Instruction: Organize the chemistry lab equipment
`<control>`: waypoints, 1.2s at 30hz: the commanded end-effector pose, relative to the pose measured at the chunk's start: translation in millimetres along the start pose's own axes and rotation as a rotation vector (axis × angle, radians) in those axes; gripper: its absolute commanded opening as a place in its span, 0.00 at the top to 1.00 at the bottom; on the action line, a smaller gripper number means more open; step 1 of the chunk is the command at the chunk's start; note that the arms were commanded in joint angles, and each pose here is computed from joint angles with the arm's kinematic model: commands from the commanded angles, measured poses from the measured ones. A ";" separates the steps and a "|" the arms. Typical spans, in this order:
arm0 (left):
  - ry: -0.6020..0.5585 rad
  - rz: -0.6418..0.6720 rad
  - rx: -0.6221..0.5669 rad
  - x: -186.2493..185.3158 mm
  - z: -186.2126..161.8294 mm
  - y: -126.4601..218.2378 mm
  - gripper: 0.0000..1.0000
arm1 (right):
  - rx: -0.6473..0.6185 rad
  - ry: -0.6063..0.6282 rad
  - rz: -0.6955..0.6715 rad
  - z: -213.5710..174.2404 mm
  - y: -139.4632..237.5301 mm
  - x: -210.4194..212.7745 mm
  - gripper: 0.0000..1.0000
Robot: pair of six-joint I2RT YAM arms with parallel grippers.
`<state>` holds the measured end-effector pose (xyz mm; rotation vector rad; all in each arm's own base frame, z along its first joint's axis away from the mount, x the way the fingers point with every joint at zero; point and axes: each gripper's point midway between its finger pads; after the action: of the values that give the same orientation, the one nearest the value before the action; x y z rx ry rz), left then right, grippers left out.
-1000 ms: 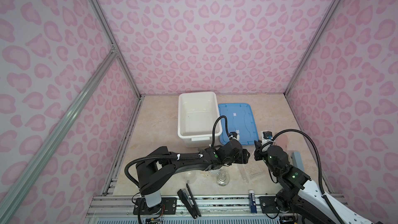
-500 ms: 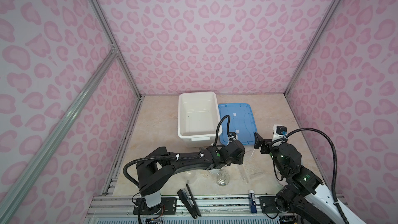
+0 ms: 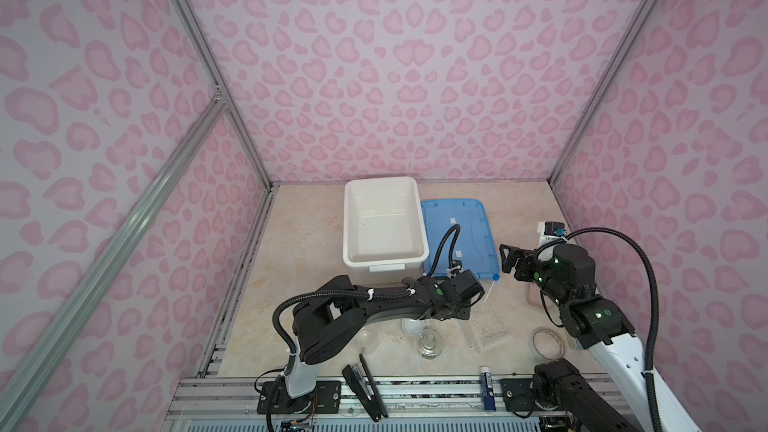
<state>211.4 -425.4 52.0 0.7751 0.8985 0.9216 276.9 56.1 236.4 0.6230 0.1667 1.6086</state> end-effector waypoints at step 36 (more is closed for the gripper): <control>-0.100 0.108 0.185 15.9 -43.8 -4.3 0.71 | 0.051 -0.012 0.018 -18.0 -6.9 -0.7 0.05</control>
<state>187.0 -412.5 20.3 0.9994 0.8567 0.9007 273.5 59.6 216.6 0.6762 0.2058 1.6137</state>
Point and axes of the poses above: each gripper's point midway between its finger pads, its own y axis back along the fingers, its own x axis along the line the jaws close on, z = x × y
